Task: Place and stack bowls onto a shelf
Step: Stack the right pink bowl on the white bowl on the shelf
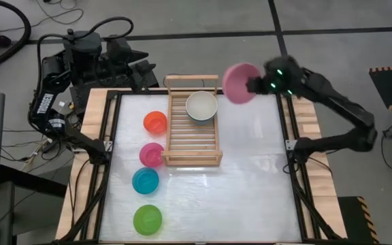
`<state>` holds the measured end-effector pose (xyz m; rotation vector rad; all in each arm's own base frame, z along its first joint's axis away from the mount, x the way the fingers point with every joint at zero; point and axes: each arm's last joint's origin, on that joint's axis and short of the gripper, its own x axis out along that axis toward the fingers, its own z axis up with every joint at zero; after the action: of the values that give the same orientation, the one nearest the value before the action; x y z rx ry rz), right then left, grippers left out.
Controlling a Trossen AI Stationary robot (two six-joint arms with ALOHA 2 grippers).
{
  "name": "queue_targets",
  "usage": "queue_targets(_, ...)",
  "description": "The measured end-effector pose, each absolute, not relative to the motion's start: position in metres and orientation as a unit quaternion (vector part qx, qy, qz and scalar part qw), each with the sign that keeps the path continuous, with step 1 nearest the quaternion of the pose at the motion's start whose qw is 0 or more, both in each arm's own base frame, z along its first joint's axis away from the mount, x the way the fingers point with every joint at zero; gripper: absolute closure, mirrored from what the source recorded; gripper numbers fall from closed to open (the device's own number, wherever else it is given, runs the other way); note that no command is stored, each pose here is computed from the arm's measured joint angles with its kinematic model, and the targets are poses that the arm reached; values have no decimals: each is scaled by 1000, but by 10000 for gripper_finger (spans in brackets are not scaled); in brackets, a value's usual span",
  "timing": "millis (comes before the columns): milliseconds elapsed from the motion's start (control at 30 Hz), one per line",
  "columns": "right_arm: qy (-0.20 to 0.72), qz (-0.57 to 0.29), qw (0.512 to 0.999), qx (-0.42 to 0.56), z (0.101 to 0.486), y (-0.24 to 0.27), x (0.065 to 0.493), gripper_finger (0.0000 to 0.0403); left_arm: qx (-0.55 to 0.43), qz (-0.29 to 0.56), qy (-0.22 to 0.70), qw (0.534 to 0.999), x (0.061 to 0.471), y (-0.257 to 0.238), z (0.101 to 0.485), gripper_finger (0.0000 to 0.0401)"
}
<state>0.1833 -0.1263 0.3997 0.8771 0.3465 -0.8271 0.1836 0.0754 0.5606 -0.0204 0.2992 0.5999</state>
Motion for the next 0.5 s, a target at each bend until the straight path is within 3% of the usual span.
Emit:
queue_targets(300,214,-268,825,449,360,-203,263,376,-16,294,172,940,182,75,556,198)
queue_targets(500,285,-207,802,483,313,-223,299,376,-30,297,172,939,180,74,555,198)
